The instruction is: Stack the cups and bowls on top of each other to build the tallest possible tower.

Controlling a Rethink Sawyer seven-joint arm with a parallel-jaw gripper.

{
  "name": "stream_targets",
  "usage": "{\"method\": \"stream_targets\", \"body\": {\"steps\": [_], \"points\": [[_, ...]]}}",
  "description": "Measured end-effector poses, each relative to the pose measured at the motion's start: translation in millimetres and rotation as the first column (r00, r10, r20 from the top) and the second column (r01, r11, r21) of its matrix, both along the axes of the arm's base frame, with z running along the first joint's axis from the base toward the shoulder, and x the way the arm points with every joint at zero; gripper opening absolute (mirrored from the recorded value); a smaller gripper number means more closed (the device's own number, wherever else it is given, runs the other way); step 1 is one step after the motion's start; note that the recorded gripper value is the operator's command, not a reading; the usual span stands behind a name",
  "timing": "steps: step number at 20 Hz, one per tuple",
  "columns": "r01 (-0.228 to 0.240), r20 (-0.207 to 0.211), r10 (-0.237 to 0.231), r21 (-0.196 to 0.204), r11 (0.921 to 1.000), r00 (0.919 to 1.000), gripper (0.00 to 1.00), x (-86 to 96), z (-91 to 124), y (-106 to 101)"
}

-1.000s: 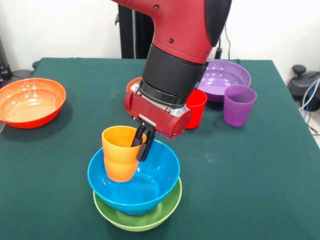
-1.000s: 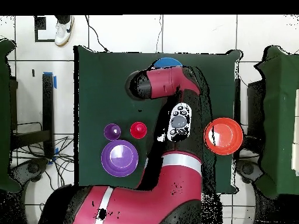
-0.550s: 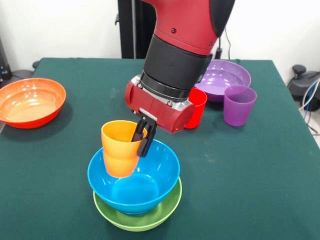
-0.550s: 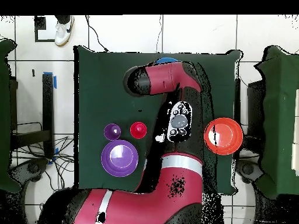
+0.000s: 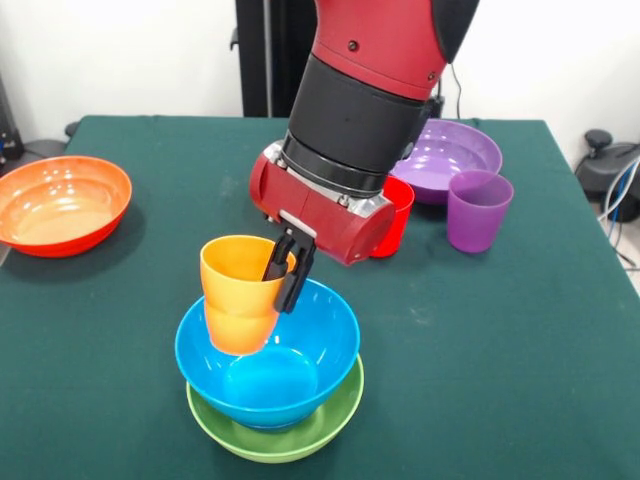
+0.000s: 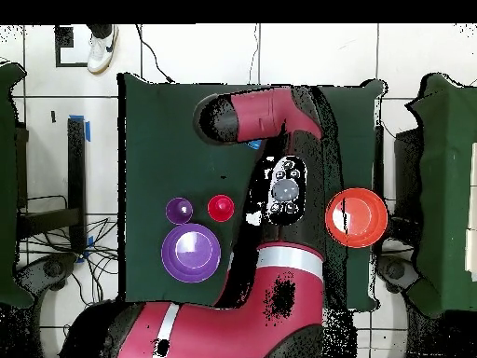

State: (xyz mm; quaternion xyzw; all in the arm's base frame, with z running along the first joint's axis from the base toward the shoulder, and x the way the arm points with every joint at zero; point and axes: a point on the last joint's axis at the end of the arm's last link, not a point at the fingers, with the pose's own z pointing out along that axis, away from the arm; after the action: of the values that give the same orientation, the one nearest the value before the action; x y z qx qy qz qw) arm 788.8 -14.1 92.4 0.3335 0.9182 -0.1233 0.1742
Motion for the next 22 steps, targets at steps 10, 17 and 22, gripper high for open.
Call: {"method": "stream_targets", "body": {"steps": [10,17,22], "points": [[0.002,-0.002,-0.002,0.005,1.0000,1.0000,0.00,2.7,4.4,3.1],[0.000,0.002,0.000,0.009,1.0000,1.0000,0.00,4.0,6.3,5.5],[-0.001,0.006,0.001,0.010,1.0000,1.0000,0.00,5.0,8.9,6.1]]}}
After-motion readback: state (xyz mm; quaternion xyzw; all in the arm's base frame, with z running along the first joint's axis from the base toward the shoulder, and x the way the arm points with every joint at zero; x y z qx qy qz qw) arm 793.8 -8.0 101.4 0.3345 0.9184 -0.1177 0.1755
